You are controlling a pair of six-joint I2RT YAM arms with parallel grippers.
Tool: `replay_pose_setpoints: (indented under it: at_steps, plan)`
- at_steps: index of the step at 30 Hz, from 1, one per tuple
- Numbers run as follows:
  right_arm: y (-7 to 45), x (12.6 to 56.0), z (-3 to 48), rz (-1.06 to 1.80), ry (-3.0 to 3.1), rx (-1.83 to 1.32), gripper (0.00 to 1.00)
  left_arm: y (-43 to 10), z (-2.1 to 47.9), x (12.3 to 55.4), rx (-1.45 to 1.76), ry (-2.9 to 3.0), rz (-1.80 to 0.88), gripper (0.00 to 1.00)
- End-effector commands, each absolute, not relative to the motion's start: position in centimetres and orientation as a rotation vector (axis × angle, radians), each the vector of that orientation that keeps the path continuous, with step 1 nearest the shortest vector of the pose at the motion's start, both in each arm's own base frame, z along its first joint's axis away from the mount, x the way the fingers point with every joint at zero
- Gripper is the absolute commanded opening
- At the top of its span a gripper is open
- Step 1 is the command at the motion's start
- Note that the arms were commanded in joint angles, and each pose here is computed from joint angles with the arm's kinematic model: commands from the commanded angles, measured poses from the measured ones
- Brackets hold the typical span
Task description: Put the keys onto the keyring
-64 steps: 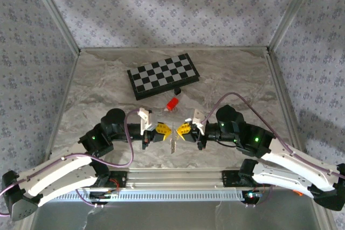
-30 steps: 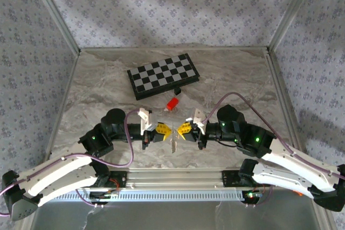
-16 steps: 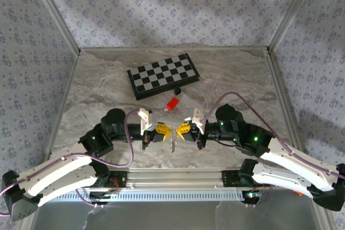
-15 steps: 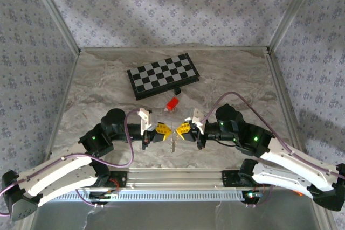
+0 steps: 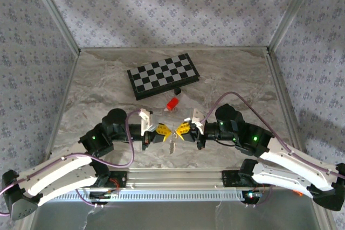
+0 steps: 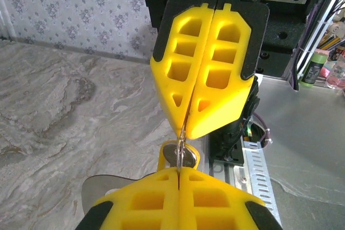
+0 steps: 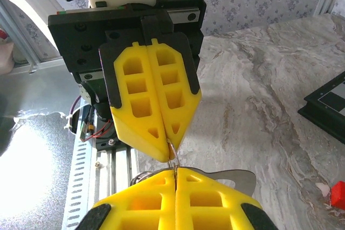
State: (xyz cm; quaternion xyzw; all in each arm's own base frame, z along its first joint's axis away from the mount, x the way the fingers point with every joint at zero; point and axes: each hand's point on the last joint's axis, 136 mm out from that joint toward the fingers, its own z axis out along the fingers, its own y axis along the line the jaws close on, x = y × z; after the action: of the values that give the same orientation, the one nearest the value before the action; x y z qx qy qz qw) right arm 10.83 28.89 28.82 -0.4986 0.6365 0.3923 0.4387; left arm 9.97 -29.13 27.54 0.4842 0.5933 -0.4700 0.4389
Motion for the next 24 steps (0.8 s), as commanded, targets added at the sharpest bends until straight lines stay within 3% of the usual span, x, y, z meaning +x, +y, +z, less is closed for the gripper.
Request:
replay_pose_setpoints:
  at_steps: [1, 24]
  plan:
    - [29.05, 10.63, 30.07, 0.998, 1.544, -1.239, 0.00, -29.40, 29.52, 9.52, 1.226, 1.421, -1.175, 0.00]
    - [29.36, 10.22, 29.65, 0.979, 1.540, -1.301, 0.00, -29.77, 29.79, 9.43, 1.262, 1.447, -1.182, 0.00]
